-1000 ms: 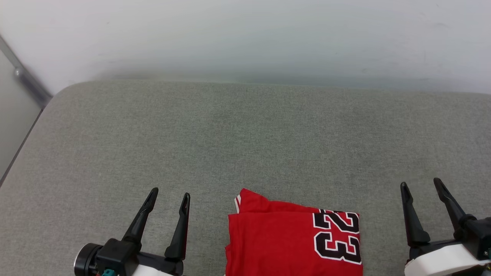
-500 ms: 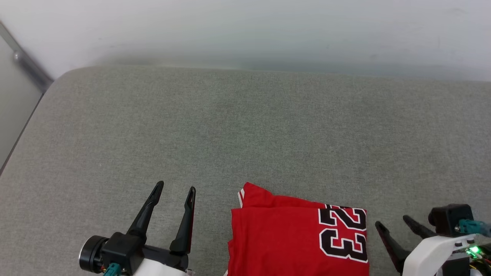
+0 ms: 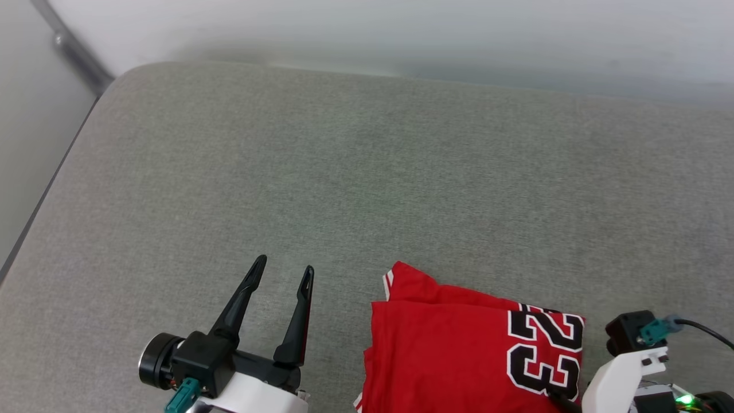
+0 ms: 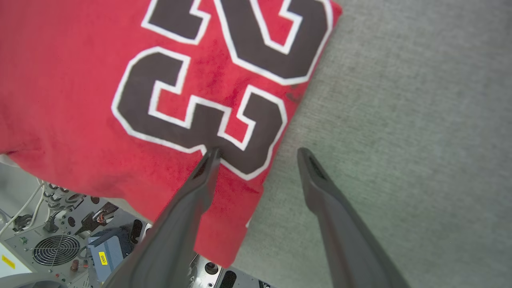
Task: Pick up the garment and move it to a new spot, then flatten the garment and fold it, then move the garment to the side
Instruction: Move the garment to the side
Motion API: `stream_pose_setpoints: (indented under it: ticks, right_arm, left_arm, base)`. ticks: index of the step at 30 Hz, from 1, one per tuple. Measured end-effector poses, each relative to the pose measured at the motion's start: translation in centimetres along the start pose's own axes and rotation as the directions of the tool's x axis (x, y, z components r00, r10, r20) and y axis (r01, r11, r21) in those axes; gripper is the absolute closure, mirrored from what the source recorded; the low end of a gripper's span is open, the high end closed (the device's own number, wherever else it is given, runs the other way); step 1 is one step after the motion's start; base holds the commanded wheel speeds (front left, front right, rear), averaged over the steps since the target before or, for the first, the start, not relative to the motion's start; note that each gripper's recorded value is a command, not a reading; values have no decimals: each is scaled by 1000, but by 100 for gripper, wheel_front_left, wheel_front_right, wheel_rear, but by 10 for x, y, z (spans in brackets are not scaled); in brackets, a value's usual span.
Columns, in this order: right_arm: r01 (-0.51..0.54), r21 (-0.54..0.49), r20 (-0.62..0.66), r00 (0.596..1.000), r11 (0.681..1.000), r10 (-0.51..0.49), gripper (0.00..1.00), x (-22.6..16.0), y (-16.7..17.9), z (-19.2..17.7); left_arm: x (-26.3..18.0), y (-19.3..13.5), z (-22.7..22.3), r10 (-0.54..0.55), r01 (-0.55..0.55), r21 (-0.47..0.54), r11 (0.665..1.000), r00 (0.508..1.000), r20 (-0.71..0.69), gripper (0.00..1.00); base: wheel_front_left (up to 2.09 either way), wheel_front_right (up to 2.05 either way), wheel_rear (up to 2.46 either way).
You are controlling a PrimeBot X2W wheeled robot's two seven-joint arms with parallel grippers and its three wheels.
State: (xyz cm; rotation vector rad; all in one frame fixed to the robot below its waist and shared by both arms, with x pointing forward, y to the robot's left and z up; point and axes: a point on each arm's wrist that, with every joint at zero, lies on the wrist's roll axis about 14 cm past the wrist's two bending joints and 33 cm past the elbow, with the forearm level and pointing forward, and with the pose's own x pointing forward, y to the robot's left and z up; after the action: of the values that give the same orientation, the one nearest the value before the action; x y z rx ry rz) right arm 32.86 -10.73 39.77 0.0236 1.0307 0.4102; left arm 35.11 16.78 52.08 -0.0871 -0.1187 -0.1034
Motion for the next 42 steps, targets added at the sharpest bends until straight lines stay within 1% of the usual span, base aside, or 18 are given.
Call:
stream_pose_setpoints:
  ticks: [2,6,13,14,15,19,23,27,28,32,33,34,37,41,42]
  right_arm:
    - [0,-6,-34,999,1000,0,0,8,2,-5]
    - [-44,-11,-87,995,999,42,0,25,17,-10]
    - [-62,-58,-168,985,996,51,0,44,26,-24]
    - [-64,-68,-175,983,996,51,47,45,26,-26]
    - [-64,-80,-179,983,995,49,100,47,26,-26]
    - [-71,-109,-167,985,991,52,100,51,30,-25]
    - [-35,-151,-126,992,988,16,100,48,23,-18]
    - [62,-278,-53,995,959,-80,100,37,1,2]
    - [96,-310,-35,993,946,-112,100,32,-8,7]
    - [232,-427,26,969,874,-245,100,7,-50,26]
    - [287,-472,51,953,833,-299,100,-7,-68,33]
    - [311,-493,58,944,813,-326,100,-14,-78,36]
    - [382,-518,72,911,765,-406,100,-36,-110,42]
    - [483,-518,88,851,706,-517,100,-61,-161,50]
    - [500,-516,84,837,695,-540,100,-65,-172,50]
  left_arm:
    - [0,2,0,8,-8,2,1000,1000,0,0]
    - [-3,8,-3,29,-29,7,1000,1000,-12,0]
    - [-3,10,-7,37,-36,9,999,999,-28,0]
    - [-2,10,-7,36,-35,9,999,999,-28,0]
    - [-1,10,-7,34,-34,10,999,999,-27,0]
    - [0,7,-7,23,-23,15,1000,999,-25,0]
    - [2,-6,-8,-20,20,4,1000,999,-26,0]
    - [9,-21,-7,-68,68,-13,998,998,-16,0]
    - [12,-26,-8,-86,86,-19,996,996,-16,0]
    - [23,-58,-13,-184,183,-49,982,983,-14,0]
    - [30,-74,-14,-237,237,-57,970,971,-9,0]
    - [34,-81,-13,-260,260,-59,964,965,-2,0]
    - [49,-105,-12,-335,336,-73,939,942,23,0]
    - [68,-133,-17,-420,423,-92,901,906,46,0]
    - [72,-139,-20,-440,442,-98,892,897,48,0]
  base:
    - [0,0,0]
    - [0,0,0]
    - [0,0,0]
    - [0,0,0]
    - [0,0,0]
    - [0,0,0]
    - [0,0,0]
    - [0,0,0]
    - [0,0,0]
    - [0,0,0]
    - [0,0,0]
    - [0,0,0]
    - [0,0,0]
    - [0,0,0]
    - [0,0,0]
